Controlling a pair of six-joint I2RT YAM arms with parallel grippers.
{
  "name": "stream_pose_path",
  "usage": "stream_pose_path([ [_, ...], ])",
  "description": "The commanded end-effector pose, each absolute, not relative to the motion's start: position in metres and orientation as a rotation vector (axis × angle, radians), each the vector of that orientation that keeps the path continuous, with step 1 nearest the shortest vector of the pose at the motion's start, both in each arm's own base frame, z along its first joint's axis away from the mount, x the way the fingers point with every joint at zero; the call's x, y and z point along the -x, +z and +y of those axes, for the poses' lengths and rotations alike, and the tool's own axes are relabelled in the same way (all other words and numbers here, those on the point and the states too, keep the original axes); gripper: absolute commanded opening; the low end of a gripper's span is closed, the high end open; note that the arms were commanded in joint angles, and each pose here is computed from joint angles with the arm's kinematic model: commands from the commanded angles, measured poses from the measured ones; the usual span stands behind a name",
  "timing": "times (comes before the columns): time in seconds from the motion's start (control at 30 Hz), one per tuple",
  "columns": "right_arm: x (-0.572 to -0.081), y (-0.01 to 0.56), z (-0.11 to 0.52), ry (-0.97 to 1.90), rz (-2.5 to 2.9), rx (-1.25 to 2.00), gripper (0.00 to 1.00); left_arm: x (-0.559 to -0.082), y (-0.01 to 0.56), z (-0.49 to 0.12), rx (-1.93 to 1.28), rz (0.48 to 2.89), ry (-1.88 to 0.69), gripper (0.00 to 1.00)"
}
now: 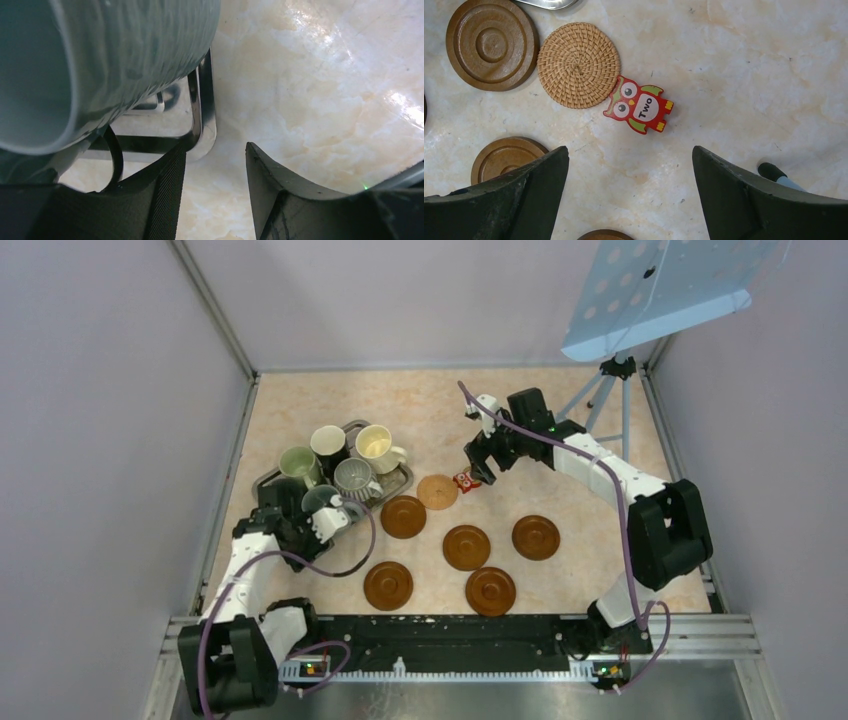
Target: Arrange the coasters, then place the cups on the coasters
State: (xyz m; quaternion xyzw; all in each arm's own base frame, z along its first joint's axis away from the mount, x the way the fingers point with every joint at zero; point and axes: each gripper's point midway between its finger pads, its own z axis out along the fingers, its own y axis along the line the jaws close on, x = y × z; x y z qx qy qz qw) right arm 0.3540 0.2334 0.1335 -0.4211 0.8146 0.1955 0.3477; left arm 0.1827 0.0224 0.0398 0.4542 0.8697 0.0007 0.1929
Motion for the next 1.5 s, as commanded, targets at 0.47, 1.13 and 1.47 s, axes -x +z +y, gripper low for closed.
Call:
stream_pose_path([
  [0.47, -0.366, 0.140, 0.225, 0.409, 2.110, 1.051, 0.89, -0.263, 0.024, 0.027, -1.104, 2.362, 0.053, 0.21],
  [1.13, -0.364, 0.128, 0.201, 0.389, 2.175, 1.055, 0.86, -0.364, 0.001, 0.061, -1.297, 2.265, 0.181, 0.11],
  [1.47, -0.354, 0.124, 0.197, 0.400, 2.189, 1.116, 0.84, -0.408, 0.020, 0.076, -1.363, 2.232, 0.204, 0.49],
])
